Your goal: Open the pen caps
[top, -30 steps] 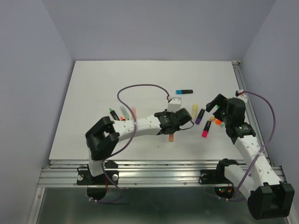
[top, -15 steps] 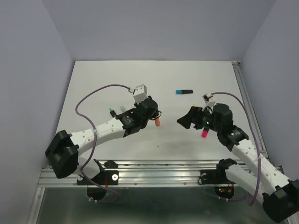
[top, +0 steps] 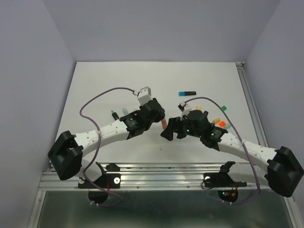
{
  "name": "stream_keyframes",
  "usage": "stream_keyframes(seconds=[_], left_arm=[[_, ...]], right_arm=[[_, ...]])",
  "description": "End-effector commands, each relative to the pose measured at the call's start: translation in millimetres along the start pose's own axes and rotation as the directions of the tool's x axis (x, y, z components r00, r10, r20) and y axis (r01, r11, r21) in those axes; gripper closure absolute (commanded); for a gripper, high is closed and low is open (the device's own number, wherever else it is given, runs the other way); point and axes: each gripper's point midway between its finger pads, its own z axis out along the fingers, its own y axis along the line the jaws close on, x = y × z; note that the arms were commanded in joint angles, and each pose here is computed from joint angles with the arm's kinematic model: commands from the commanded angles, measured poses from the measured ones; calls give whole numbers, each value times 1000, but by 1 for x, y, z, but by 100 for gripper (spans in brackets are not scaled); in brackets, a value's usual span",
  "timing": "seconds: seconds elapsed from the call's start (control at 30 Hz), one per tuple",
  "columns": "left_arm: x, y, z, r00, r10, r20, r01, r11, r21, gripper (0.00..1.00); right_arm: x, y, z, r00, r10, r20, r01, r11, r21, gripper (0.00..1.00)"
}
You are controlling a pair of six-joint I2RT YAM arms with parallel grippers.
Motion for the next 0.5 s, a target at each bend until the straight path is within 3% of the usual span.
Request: stream_keyframes(seconds=[0.0,0.1,0.47], left_arm=[[0,-10,-2,999,-41,-3,41,998,43,100],[2,-8,-2,999,-54,-9,54,998,40,100],[2,-8,-5,997,-76,-10,76,996,45,100]], right_arm=[[-59,34,3,980,-39,194,51,997,-60,0],[-66,40,6,975,-38,217,56,995,-80,1],[-64,47,17,981,-9,192,29,994,-103,43]])
